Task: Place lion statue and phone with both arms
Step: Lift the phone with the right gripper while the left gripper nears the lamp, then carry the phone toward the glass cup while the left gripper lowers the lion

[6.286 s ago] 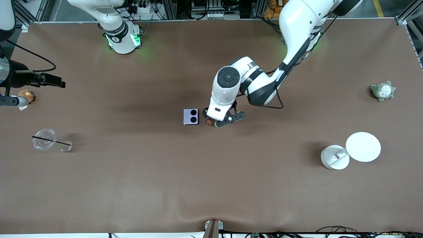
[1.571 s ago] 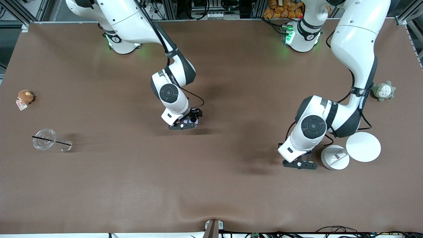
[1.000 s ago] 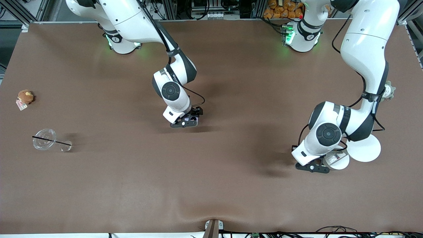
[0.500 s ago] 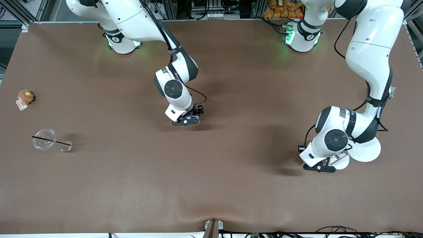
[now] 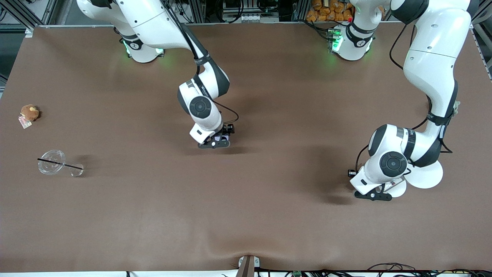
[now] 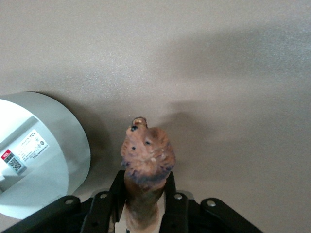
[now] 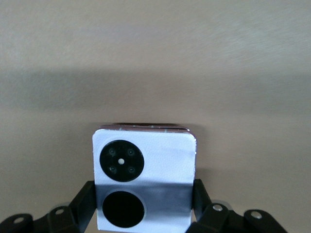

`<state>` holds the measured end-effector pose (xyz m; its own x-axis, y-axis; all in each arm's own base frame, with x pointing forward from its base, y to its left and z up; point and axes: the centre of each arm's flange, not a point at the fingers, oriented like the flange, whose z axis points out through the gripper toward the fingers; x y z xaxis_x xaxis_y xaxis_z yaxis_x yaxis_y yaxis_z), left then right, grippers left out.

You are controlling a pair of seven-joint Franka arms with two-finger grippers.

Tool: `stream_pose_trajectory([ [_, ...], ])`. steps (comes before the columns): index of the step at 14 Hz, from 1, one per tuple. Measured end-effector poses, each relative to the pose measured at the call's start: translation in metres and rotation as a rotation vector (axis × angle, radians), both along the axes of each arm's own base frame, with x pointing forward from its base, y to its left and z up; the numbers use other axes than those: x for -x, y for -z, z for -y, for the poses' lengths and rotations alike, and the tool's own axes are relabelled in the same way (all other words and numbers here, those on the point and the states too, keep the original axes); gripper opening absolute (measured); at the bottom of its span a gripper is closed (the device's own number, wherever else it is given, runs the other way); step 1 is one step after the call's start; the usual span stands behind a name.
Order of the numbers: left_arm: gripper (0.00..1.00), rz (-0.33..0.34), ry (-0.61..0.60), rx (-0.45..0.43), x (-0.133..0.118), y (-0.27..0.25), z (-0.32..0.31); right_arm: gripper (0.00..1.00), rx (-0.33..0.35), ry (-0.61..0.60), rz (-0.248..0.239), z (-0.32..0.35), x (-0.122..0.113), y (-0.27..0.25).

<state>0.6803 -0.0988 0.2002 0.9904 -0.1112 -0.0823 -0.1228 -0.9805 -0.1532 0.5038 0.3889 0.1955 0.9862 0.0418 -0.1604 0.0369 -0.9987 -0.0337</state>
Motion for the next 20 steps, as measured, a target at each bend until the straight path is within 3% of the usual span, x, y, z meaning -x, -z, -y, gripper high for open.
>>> stream_pose_trajectory([
  [2,0.40,0.000,-0.002,0.000,0.000,0.000,-0.001,0.83,0.018,0.024,-0.060,0.011,-0.025,-0.032],
  [8,0.99,0.005,-0.007,0.003,-0.002,0.002,-0.004,0.83,0.004,0.161,-0.109,0.098,-0.095,-0.098],
  [11,1.00,0.016,-0.005,0.007,-0.004,-0.003,-0.001,0.83,-0.004,0.188,-0.139,0.140,-0.118,-0.122],
  [17,1.00,0.028,0.021,-0.020,-0.005,-0.042,0.012,0.83,-0.031,0.310,-0.120,0.250,-0.158,-0.134],
  [20,1.00,0.043,0.053,-0.061,-0.004,-0.057,0.016,0.83,0.020,0.350,-0.087,0.305,-0.170,-0.120],
])
